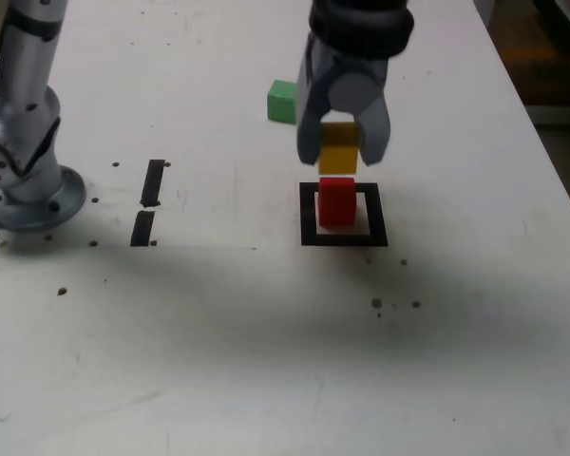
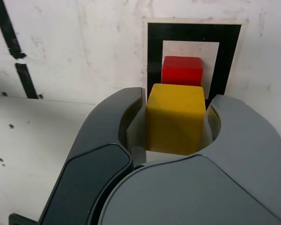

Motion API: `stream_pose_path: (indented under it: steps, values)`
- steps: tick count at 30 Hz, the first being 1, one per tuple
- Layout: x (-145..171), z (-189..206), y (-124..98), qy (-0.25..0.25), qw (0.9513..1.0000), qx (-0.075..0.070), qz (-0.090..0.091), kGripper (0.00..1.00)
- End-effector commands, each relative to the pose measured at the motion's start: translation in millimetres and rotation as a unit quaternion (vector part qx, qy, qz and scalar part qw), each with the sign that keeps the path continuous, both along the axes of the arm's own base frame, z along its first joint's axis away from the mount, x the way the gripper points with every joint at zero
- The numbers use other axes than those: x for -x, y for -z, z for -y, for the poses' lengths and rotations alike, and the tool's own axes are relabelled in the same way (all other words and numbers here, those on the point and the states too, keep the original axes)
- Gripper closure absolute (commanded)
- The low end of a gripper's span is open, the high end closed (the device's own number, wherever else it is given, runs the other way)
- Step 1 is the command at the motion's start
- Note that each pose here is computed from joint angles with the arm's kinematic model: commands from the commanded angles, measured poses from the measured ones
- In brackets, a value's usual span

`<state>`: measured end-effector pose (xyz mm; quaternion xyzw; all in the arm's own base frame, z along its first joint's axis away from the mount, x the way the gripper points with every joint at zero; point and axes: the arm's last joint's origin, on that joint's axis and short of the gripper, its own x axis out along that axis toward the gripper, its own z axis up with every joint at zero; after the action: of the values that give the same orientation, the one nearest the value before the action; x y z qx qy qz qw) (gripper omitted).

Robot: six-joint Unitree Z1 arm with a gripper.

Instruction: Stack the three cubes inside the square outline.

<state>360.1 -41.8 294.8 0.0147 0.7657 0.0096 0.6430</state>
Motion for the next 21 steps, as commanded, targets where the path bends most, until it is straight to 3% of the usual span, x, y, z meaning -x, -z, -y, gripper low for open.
stream_pose_path:
  steps: [1,6,15,21]
  values:
    - [0,3,4,0.001,1.0,-0.002,-0.004,0.79]
    - [5,3,9,0.0,0.9999,-0.007,-0.013,0.79]
    - [3,3,26,0.0,1.0,-0.007,-0.002,0.79]
    - [3,2,25,0.001,0.9999,-0.009,0.003,0.77]
